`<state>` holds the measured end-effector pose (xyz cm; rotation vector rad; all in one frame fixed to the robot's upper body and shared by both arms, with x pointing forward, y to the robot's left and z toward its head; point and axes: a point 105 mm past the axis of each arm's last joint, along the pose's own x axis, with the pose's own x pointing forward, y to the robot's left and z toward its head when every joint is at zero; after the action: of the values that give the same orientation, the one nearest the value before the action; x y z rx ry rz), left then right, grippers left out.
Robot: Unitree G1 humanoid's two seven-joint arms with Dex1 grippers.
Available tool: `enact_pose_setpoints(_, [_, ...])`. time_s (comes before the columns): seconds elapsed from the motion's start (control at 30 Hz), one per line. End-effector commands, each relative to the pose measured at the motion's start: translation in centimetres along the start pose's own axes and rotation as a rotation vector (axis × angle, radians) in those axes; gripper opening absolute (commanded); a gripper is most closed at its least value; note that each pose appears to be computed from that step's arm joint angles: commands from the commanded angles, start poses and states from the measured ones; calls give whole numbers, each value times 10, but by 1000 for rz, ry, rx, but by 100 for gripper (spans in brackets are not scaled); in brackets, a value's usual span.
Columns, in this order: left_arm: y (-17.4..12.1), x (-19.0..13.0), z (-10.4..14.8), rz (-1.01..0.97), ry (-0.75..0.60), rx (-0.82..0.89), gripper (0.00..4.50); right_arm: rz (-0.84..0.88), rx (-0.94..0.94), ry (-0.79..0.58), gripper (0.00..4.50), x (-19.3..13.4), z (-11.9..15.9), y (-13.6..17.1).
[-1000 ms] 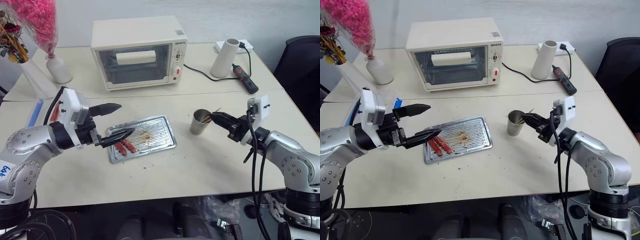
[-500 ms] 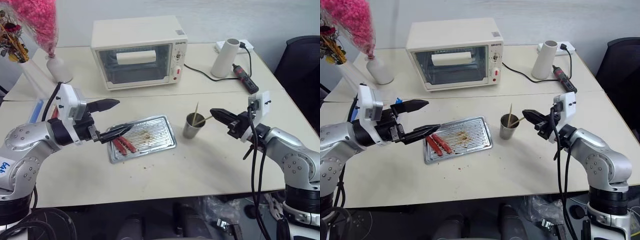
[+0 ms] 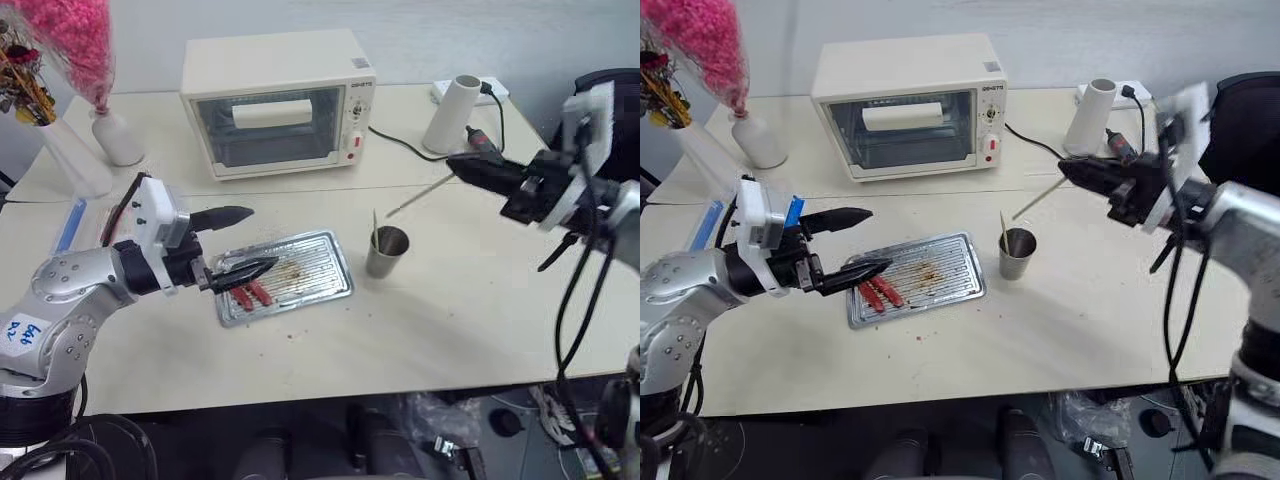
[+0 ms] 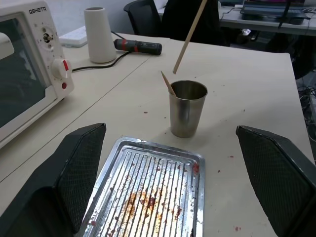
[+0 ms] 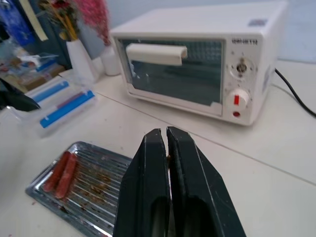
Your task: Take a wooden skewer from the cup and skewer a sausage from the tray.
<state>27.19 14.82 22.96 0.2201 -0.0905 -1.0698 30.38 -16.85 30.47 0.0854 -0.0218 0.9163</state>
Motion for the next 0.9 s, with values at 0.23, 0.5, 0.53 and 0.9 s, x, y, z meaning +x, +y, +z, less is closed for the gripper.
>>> enact_pose_setpoints(0.23, [-15,16,17,-60,-92,45,450,292,387,-130,6,33,18,43])
enact_pose_setpoints(0.5, [-24,28,30,-94,-168,49,450,381,627,-162,6,52,12,68])
enact_pose_setpoints(0.53, [-24,30,31,-98,-175,49,450,385,639,-163,6,54,10,69])
enact_pose_setpoints(0.9, [-26,38,42,-112,-226,51,450,352,716,-141,6,56,-17,70])
